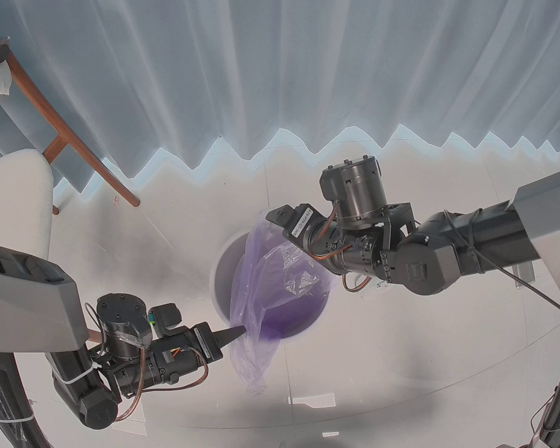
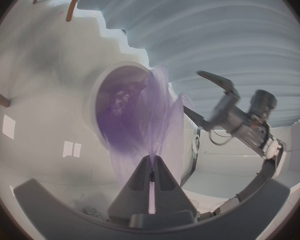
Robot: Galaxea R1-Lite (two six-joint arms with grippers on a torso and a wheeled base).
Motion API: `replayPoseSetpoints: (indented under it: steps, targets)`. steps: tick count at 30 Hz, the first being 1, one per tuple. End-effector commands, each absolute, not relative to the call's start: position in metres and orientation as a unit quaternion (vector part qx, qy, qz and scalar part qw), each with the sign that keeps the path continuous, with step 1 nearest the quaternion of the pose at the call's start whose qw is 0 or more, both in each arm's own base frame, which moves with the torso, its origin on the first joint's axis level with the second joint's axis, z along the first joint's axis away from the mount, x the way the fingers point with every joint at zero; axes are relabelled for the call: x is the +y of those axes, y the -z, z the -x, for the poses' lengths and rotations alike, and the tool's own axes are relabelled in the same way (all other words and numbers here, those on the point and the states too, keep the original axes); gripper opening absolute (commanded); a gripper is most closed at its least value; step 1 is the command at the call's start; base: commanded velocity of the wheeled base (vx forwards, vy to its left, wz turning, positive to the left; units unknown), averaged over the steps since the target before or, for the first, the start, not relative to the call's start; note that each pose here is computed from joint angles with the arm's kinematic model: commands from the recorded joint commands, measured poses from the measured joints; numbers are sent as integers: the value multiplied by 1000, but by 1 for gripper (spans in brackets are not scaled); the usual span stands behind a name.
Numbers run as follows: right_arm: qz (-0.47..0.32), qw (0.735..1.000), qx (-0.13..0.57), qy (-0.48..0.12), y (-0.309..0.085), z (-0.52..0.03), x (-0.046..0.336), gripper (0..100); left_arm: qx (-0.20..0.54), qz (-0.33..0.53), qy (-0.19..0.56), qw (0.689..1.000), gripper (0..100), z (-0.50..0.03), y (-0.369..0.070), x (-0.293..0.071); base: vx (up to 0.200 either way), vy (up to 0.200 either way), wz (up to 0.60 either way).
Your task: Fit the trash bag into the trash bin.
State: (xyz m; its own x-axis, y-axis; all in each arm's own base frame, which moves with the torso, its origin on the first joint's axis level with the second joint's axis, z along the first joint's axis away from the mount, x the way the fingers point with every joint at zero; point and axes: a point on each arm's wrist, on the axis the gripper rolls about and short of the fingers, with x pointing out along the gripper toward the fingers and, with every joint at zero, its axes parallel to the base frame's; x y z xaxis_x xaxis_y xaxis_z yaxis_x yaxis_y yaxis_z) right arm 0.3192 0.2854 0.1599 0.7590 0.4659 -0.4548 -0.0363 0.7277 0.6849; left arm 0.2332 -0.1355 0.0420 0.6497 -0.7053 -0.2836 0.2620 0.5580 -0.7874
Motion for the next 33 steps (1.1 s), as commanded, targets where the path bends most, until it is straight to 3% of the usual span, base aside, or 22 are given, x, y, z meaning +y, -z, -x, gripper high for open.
replayPoseSetpoints:
  steps: [1, 6, 7, 27, 33]
  targets:
    - [-341, 874, 328, -115, -141, -353, 282, 100, 293, 365, 326, 821, 0, -216, -58, -142, 0, 0, 0]
    - [-337, 872, 338, -108, -143, -357, 282, 100, 293, 364, 326, 822, 0, -216, -58, -142, 0, 0, 0]
    - [-336, 872, 339, -107, -142, -356, 282, 0, 294, 364, 325, 822, 0, -217, -57, -141, 0, 0, 0]
    - [-330, 864, 366, -105, -158, -308, 255, 0, 289, 367, 316, 826, 0, -221, -57, -138, 0, 0, 0]
    - [-339, 841, 409, -104, -154, -276, 229, 0, 263, 374, 294, 839, 0, -229, -63, -121, 0, 0, 0]
